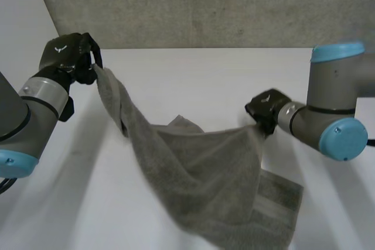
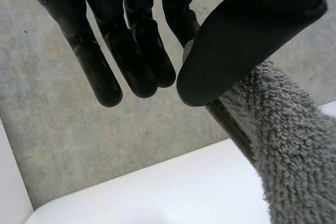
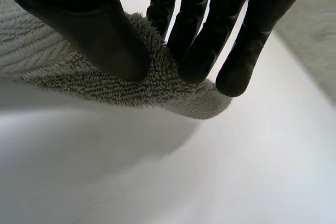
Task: Fold the towel.
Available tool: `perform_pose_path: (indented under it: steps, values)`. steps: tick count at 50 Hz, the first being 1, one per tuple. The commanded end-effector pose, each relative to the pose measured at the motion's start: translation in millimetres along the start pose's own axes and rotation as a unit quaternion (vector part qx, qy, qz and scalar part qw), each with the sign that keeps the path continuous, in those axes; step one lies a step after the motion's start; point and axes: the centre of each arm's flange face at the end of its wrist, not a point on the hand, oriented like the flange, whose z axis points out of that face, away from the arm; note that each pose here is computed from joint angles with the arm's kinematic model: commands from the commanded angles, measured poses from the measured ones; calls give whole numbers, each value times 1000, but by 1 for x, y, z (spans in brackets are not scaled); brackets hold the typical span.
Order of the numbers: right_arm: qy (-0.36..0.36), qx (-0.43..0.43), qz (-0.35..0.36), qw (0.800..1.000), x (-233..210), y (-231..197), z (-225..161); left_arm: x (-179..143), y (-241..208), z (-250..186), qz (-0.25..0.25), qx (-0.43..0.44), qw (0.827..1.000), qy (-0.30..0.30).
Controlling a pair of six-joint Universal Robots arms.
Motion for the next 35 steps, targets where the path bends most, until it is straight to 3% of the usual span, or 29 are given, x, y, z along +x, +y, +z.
perform_pose_path:
  steps: [1, 4, 6, 7, 9, 10, 12, 15, 18, 20, 21, 23, 26, 28, 31, 35]
  values:
    - [57, 71, -12, 996, 27, -42, -8, -1, -20, 15, 4, 37, 999, 1]
    - [101, 127, -26, 986, 47, -71, -7, -1, -36, 29, 15, 68, 998, 1]
    - [167, 212, -42, 962, 76, -111, -8, -1, -64, 52, 34, 121, 992, 0]
    - [167, 212, -42, 962, 76, -111, -8, -1, -64, 52, 34, 121, 992, 0]
    - [250, 312, -53, 915, 105, -161, -27, 0, -105, 71, 46, 190, 981, -4]
    - [250, 312, -53, 915, 105, -161, -27, 0, -106, 71, 46, 191, 981, -4]
    - [319, 390, -54, 862, 124, -201, -60, 1, -141, 78, 48, 248, 968, -3]
    - [335, 414, -50, 845, 129, -215, -76, 3, -166, 76, 46, 285, 957, 0]
    - [332, 412, -45, 847, 129, -216, -81, 3, -172, 75, 42, 294, 955, 1]
    - [299, 378, -32, 876, 122, -204, -77, 1, -172, 74, 31, 290, 957, 2]
    - [299, 378, -32, 876, 122, -204, -77, 1, -172, 74, 31, 290, 957, 2]
    - [247, 314, -25, 916, 105, -180, -62, -1, -154, 75, 23, 263, 965, 7]
    - [217, 280, -23, 935, 95, -165, -53, -2, -139, 75, 22, 239, 971, 8]
    - [154, 216, -20, 964, 71, -133, -35, -3, -102, 73, 21, 189, 982, 9]
    - [95, 164, -19, 982, 45, -101, -20, 0, -62, 68, 21, 136, 990, 31]
    - [51, 127, -22, 990, 22, -71, -8, 5, -20, 58, 22, 83, 994, 66]
